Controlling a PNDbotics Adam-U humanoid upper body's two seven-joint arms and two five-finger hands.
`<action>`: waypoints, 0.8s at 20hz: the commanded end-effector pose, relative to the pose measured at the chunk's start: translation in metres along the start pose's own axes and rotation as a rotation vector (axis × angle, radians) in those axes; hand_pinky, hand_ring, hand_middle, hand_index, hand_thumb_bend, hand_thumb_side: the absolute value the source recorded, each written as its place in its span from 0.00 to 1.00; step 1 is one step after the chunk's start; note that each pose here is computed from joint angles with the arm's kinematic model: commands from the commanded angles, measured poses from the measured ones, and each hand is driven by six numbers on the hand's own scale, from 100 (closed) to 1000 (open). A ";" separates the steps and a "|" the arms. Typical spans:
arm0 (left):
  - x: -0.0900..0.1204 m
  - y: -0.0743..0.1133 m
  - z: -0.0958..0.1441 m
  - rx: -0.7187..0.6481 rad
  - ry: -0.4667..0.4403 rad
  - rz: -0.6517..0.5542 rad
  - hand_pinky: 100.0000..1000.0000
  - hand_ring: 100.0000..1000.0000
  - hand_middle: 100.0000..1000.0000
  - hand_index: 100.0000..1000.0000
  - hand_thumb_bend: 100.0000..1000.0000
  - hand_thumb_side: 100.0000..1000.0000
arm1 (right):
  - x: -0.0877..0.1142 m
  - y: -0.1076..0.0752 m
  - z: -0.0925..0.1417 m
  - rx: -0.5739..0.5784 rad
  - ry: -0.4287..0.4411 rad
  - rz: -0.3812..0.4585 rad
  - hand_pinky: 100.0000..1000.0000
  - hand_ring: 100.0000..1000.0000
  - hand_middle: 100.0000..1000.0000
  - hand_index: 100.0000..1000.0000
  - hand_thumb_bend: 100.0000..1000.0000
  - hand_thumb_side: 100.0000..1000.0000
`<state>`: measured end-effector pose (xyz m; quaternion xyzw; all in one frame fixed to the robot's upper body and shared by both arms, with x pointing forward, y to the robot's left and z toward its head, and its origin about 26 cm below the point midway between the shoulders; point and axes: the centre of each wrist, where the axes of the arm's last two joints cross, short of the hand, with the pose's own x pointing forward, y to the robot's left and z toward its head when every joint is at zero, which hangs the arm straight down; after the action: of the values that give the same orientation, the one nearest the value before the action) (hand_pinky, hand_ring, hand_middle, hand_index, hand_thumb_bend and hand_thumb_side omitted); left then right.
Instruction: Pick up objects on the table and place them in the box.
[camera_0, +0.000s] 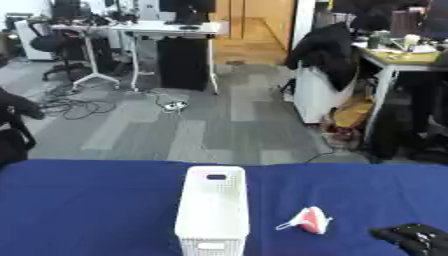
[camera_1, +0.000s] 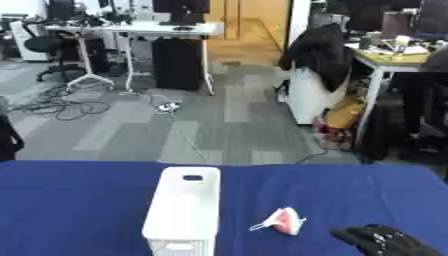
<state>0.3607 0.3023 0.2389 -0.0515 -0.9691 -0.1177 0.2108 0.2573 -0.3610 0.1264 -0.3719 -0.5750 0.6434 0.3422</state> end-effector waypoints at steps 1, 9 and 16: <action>0.007 0.000 -0.010 -0.019 -0.037 -0.002 0.50 0.55 0.75 0.84 0.09 1.00 | -0.001 -0.006 -0.003 0.001 -0.033 0.031 0.82 0.78 0.77 1.00 0.11 1.00; 0.006 0.000 -0.010 -0.028 -0.035 0.001 0.50 0.55 0.76 0.84 0.09 1.00 | -0.007 -0.013 -0.013 -0.037 -0.023 0.054 0.82 0.77 0.77 1.00 0.13 1.00; 0.006 0.000 -0.009 -0.037 -0.032 0.005 0.50 0.55 0.76 0.84 0.08 1.00 | -0.028 -0.044 -0.030 -0.127 0.028 0.145 0.85 0.78 0.76 1.00 0.14 1.00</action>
<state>0.3609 0.3006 0.2382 -0.0593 -0.9675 -0.1264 0.2106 0.2952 -0.3618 0.1586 -0.4254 -0.5866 0.6240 0.2925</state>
